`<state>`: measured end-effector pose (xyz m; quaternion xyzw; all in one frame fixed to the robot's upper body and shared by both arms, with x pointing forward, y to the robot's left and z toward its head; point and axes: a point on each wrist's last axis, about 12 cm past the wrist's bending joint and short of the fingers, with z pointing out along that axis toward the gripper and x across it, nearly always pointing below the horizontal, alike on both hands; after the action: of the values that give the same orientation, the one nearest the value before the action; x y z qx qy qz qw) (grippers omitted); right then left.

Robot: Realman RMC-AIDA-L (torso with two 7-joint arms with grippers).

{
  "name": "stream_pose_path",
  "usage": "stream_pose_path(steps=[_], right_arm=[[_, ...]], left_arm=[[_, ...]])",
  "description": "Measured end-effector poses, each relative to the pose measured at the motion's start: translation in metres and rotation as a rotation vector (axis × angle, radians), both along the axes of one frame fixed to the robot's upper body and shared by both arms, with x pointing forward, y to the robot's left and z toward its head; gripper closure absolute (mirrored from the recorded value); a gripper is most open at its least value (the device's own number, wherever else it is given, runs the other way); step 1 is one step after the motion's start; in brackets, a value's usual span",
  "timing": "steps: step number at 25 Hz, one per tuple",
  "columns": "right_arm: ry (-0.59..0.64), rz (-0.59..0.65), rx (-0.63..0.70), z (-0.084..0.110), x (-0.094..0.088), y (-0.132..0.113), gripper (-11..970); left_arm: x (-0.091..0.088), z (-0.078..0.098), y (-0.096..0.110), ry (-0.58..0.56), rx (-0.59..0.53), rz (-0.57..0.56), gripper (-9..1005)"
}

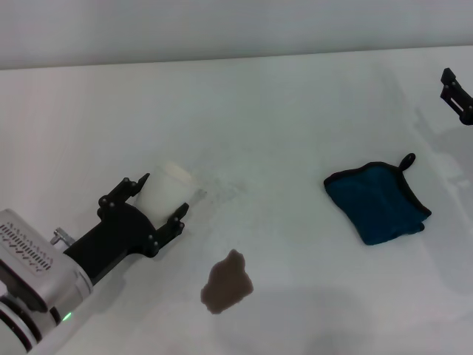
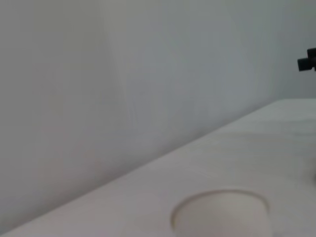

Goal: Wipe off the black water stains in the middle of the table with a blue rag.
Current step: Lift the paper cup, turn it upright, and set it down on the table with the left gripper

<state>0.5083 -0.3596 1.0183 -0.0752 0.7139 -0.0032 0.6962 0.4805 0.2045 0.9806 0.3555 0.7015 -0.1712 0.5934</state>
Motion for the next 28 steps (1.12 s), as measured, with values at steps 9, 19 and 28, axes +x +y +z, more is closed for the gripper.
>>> stream_pose_path(steps=[9,19,28], right_arm=[[0.006,-0.002,0.005,-0.002,-0.002,0.001,109],[0.012,0.000,0.013,-0.004,-0.003,0.003,110],[0.013,-0.002,0.014,-0.004,-0.004,0.003,111]], left_arm=[[-0.002,-0.007,0.003,0.045,0.037,0.019,235],[-0.009,-0.012,0.007,0.070,0.049,0.031,231],[-0.019,-0.017,0.012,0.091,0.040,0.056,228]])
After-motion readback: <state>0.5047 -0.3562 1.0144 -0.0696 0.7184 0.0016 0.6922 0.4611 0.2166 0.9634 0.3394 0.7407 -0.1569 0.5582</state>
